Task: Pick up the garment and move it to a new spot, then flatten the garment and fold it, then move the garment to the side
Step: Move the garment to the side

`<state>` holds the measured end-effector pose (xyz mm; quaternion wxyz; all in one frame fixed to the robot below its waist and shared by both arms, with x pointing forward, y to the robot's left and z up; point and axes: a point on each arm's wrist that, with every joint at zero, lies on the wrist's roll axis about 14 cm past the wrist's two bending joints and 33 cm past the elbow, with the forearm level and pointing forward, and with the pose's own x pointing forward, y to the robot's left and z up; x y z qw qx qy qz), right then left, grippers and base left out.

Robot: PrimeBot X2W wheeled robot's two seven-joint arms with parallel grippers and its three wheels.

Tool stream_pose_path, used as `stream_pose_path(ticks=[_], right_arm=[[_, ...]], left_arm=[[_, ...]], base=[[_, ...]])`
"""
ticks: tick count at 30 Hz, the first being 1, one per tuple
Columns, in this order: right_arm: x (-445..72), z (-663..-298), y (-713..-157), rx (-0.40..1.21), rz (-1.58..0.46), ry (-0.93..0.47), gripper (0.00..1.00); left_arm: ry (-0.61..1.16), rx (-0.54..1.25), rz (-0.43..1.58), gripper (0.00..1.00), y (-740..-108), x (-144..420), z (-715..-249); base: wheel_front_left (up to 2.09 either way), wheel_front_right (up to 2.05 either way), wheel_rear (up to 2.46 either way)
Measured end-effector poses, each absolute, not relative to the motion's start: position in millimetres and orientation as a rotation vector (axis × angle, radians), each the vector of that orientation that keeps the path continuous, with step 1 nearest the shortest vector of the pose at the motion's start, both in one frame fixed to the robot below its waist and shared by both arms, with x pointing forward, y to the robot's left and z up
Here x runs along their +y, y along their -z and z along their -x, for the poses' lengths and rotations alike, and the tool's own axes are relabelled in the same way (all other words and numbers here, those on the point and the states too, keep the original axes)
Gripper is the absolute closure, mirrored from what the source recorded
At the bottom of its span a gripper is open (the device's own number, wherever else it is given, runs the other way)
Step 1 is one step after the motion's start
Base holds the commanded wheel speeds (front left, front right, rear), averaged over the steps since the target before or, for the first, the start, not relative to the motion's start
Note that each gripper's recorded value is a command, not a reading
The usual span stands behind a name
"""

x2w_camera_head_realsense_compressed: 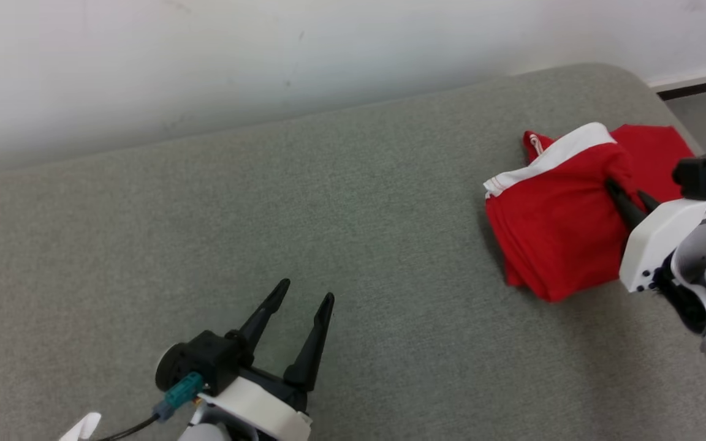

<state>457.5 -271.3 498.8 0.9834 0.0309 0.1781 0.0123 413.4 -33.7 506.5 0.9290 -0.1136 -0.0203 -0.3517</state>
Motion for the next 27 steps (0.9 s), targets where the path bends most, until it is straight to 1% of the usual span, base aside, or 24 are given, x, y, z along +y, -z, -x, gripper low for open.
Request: stream_pose_path(ticks=[12,17,18,20,21,22,23,27], right_arm=[[-335.0,-506.9,-494.9,0.395,0.174,0.013,1.0],[-355.0,-511.4,-466.1,0.477,0.246,0.04,1.0],[-358.9,-512.0,-460.3,0.492,0.253,0.047,0.91],[-367.1,-513.2,-448.9,0.522,0.277,0.065,0.62],[-371.8,-512.9,-442.8,0.539,0.288,0.076,0.42],[-376.8,-512.1,-436.9,0.56,0.303,0.089,0.04],[-382.3,-510.4,-431.0,0.583,0.312,0.105,0.0],[-397.5,-506.6,-417.8,0.627,0.328,0.161,0.0]], left_arm=[[0.671,0.067,0.219,0.0,-454.1,-5.9,-439.8],[0.659,0.088,0.218,0.0,-439.8,0.4,-450.6],[0.657,0.091,0.218,0.0,-437.3,1.7,-452.7],[0.652,0.102,0.216,0.0,-431.2,4.5,-455.6],[0.649,0.106,0.216,0.0,-428.7,5.6,-456.9],[0.647,0.107,0.216,0.0,-427.3,6.5,-458.3],[0.644,0.108,0.216,0.0,-426.1,7.7,-459.6],[0.628,0.111,0.215,0.0,-423.2,13.5,-462.4]], base=[[0.0,0.0,0.0],[0.0,0.0,0.0],[0.0,0.0,0.0],[0.0,0.0,0.0],[0.0,0.0,0.0],[0.0,0.0,0.0],[0.0,0.0,0.0],[0.0,0.0,0.0]])
